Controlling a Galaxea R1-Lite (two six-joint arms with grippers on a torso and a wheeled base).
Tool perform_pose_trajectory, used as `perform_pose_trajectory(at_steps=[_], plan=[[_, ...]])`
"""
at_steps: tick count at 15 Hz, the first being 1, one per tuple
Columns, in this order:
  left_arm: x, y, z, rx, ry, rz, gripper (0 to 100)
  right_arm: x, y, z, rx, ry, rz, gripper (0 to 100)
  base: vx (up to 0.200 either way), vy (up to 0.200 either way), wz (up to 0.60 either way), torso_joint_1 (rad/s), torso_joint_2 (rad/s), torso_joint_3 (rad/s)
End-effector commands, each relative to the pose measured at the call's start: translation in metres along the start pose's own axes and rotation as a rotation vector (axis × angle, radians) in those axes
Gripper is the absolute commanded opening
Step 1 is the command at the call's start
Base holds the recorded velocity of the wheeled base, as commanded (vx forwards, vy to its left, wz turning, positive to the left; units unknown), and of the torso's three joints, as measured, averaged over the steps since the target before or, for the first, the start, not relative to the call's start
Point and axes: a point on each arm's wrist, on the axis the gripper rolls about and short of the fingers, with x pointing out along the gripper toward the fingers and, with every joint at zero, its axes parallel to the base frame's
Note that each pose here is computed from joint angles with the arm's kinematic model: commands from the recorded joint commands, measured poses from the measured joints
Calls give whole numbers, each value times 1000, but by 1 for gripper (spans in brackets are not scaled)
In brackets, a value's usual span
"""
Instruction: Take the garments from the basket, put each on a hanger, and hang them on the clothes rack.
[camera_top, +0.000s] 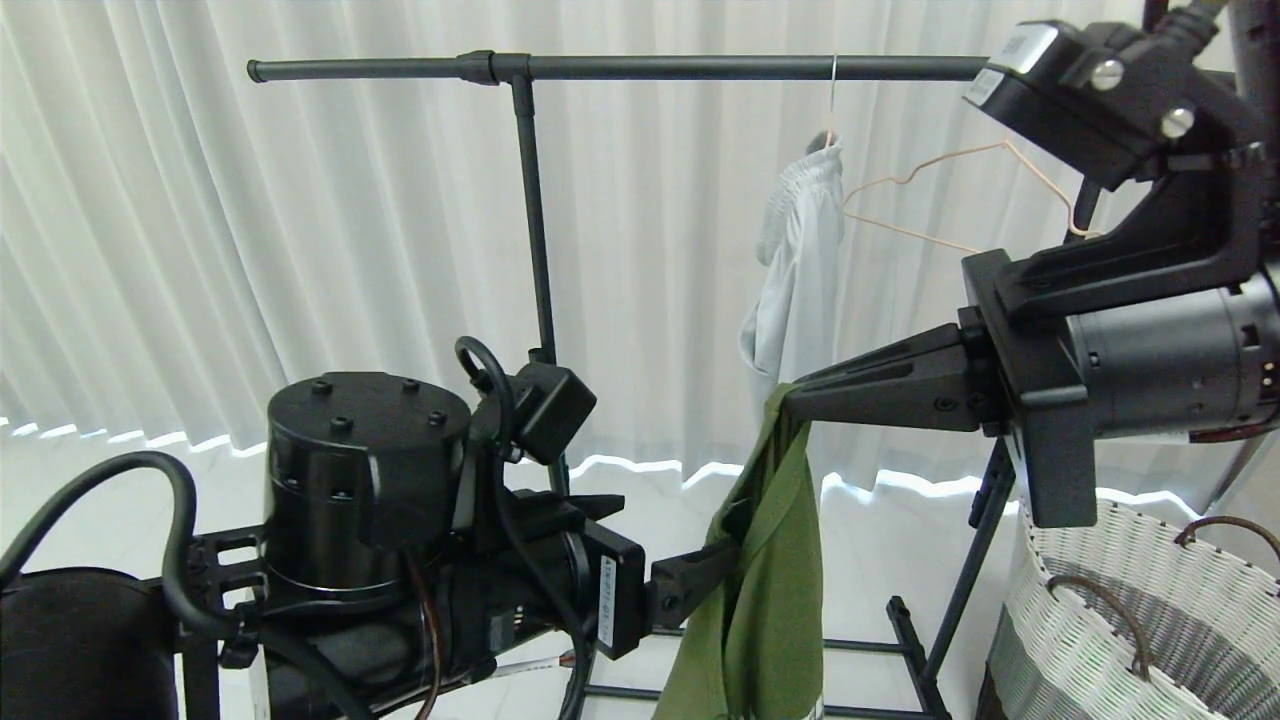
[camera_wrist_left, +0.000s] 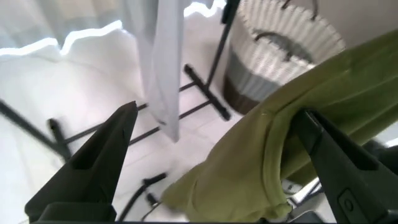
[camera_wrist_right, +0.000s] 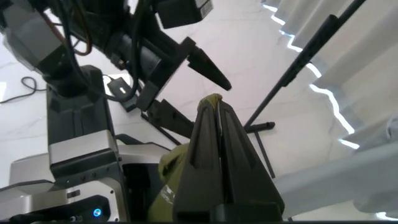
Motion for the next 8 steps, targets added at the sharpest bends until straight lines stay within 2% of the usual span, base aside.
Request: perform_pose_trajectory(at_steps=[1,2,4,8], plan=[[1,1,-7,22,21,18,100,0,0,0,1,1,-6,0,0,0,0,0,0,0],[0,3,-13,42,38,44,100,0,0,0,-1,1,-12,0,0,0,0,0,0,0],[0,4,-17,42,51,49,100,0,2,1,-4,-2,-4,0,0,0,0,0,0,0],[9,12,-31,29,117,84,100,0,8,3,-15,-8,16,0,0,0,0,0,0,0]])
